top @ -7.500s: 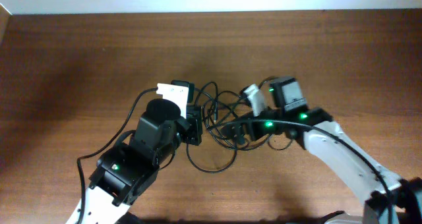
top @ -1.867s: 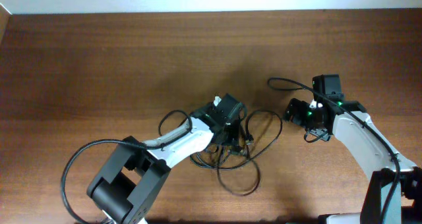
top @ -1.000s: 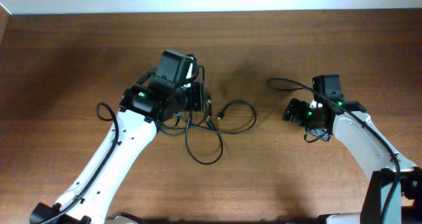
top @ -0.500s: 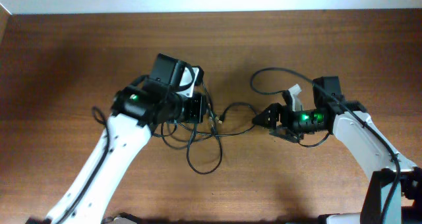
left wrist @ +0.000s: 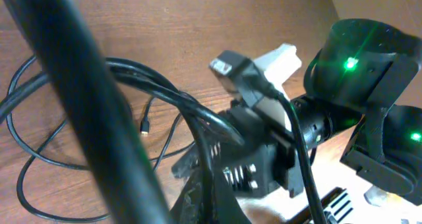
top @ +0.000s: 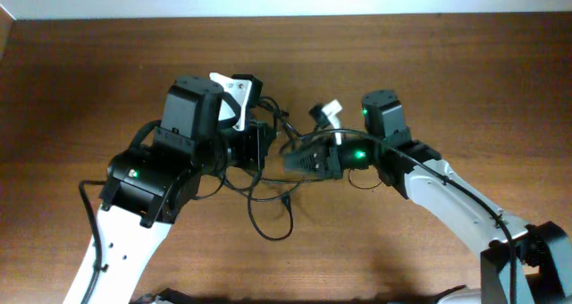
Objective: Untangle cables
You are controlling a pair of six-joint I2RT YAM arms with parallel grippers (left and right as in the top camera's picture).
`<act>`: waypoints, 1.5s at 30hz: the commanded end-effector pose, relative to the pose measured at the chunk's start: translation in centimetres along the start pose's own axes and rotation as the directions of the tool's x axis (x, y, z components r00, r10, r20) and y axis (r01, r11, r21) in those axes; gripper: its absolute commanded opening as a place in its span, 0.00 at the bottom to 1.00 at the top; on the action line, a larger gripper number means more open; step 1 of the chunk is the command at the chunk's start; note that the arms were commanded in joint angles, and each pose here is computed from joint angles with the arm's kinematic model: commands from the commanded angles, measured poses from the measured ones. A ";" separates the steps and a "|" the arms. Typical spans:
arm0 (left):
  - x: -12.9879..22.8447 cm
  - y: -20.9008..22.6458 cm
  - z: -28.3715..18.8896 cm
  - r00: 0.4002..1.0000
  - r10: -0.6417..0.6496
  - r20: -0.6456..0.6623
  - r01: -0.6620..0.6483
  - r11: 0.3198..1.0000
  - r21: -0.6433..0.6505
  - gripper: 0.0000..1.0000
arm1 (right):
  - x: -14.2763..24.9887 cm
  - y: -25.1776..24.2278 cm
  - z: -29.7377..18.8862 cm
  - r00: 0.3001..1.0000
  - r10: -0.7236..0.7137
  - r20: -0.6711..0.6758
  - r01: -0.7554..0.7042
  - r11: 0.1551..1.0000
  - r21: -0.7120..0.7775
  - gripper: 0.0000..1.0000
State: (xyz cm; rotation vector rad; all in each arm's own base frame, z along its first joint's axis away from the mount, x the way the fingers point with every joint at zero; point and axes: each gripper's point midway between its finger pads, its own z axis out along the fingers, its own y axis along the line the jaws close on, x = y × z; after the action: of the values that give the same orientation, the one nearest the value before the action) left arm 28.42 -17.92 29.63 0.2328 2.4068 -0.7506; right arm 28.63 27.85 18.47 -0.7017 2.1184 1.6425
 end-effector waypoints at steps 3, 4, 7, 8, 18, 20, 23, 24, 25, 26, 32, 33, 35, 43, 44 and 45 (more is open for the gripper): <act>0.2 1.1 -0.4 1.000 -0.023 -0.003 0.023 0.997 -0.068 0.00 | -2.6 1.1 -3.3 0.998 -0.004 0.067 0.011 0.995 -0.101 0.57; 0.1 1.7 -0.5 1.000 -0.022 0.007 0.023 0.995 -0.101 0.00 | -2.2 1.8 -3.3 0.993 -0.104 0.062 0.111 0.984 -0.136 0.66; 0.4 4.5 -1.0 0.999 0.034 0.001 -0.033 0.966 -0.256 0.00 | -3.0 2.1 -3.4 0.970 -0.225 0.096 0.236 0.964 -0.120 0.87; 0.5 4.2 -0.9 0.999 0.040 -0.007 -0.041 0.970 -0.238 0.00 | -4.4 2.0 -3.5 0.942 -0.305 0.141 0.317 0.946 -0.072 0.91; 1.3 6.1 -2.0 0.998 0.058 -0.031 -0.065 0.935 -0.348 0.00 | -5.0 -10.4 -7.1 0.958 -0.256 0.130 0.137 0.806 0.576 0.04; 2.7 7.1 -2.4 0.998 -0.008 -0.068 -0.019 0.917 -0.399 0.00 | -1.7 -15.8 -13.5 0.980 -0.029 0.198 -0.135 0.634 0.762 0.04; 2.6 7.1 -2.2 0.985 -0.175 0.009 0.164 0.901 -0.402 0.00 | 0.1 -17.1 -16.2 0.963 0.078 0.259 -0.255 0.580 0.774 0.52; 2.6 7.2 -2.0 0.984 -0.180 0.004 0.167 0.900 -0.402 0.00 | 0.3 -17.1 -16.1 0.958 0.096 0.271 -0.276 0.577 0.769 0.99; 2.7 7.3 -1.8 0.983 -0.183 -0.003 0.166 0.899 -0.405 0.00 | 0.8 -17.1 -16.0 0.956 0.120 0.267 -0.287 0.573 0.768 0.98; 2.7 7.5 -1.3 0.973 -0.232 0.006 0.214 0.886 -0.412 0.00 | 1.2 -17.1 -16.0 0.955 0.135 0.264 -0.293 0.569 0.768 0.98; 4.1 6.6 6.7 0.955 -0.271 -0.118 0.197 0.881 -0.430 0.00 | 1.2 -17.1 -16.0 0.955 0.135 0.264 -0.293 0.569 0.768 0.99; 5.0 6.3 9.2 0.948 -0.274 -0.162 0.180 0.880 -0.439 0.00 | 1.2 -17.1 -16.0 0.955 0.135 0.264 -0.293 0.569 0.769 0.98; 7.5 6.6 13.1 0.925 -0.276 -0.262 0.126 0.871 -0.474 0.00 | 1.2 -17.1 -16.0 0.955 0.135 0.264 -0.293 0.569 0.768 0.98; 6.3 8.6 12.3 0.925 -0.314 -0.212 0.171 0.845 -0.507 0.00 | 1.2 -17.1 -16.0 0.955 0.135 0.264 -0.293 0.569 0.768 0.98; 6.1 9.2 12.4 0.926 -0.319 -0.202 0.174 0.836 -0.521 0.00 | 1.2 -17.1 -16.0 0.955 0.135 0.264 -0.293 0.569 0.769 0.98; 6.4 9.3 12.8 0.923 -0.322 -0.211 0.171 0.834 -0.525 0.00 | 1.2 -17.1 -16.0 0.955 0.135 0.264 -0.293 0.569 0.768 0.99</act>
State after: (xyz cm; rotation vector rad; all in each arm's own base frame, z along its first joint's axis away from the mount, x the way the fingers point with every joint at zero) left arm 32.31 -17.78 12.92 -0.1956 2.8741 -0.1918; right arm 37.86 9.10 8.46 -0.0028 2.5276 0.6100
